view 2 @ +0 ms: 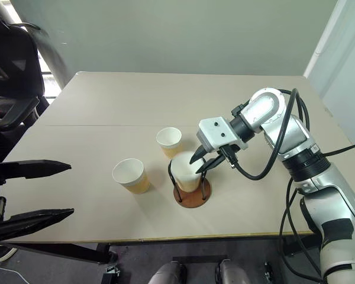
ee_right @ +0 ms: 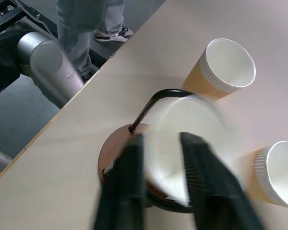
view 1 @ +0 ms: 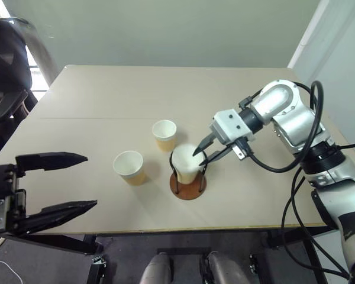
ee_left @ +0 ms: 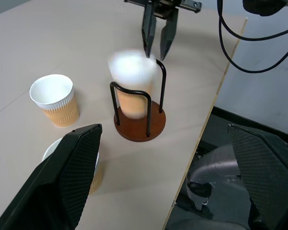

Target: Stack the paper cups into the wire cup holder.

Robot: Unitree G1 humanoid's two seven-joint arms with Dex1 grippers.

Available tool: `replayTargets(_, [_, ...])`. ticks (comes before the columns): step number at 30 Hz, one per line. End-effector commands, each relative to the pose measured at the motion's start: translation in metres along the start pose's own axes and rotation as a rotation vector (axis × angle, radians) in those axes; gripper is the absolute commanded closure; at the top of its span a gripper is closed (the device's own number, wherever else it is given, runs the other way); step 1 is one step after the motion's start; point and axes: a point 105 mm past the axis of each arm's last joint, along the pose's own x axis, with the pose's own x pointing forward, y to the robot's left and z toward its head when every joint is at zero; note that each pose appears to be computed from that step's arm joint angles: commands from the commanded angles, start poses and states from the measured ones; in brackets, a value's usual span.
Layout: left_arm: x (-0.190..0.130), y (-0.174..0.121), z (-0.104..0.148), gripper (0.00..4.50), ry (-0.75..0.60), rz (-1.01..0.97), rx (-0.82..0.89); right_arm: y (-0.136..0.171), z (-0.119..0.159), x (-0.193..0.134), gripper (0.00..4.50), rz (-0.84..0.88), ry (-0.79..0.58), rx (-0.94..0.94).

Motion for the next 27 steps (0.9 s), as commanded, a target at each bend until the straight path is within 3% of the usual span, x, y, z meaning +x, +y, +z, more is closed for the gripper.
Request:
replayTargets(1, [-0.002, 0.001, 0.005, 0.00, -0.002, 0.018, 0.032, -0.003, 0.006, -0.004, 2.00, -0.011, 0.012, -0.041])
replayTargets(7, [-0.002, 0.008, -0.002, 0.00, 0.054, 0.024, 0.034, -0.008, 0.002, -0.022, 0.02, -0.069, 0.045, -0.033])
replayTargets(12, [0.005, 0.035, -0.036, 0.00, 0.276, 0.067, 0.090, -0.009, 0.005, -0.081, 0.02, -0.253, 0.003, 0.070])
replayTargets(17, [0.025, 0.059, -0.055, 0.00, 0.342, 0.031, 0.178, 0.014, 0.001, -0.133, 0.02, -0.400, -0.002, 0.199])
replayTargets(27, [0.074, 0.083, -0.058, 0.00, 0.333, -0.149, 0.348, 0.034, 0.016, -0.141, 0.02, -0.462, -0.030, 0.250])
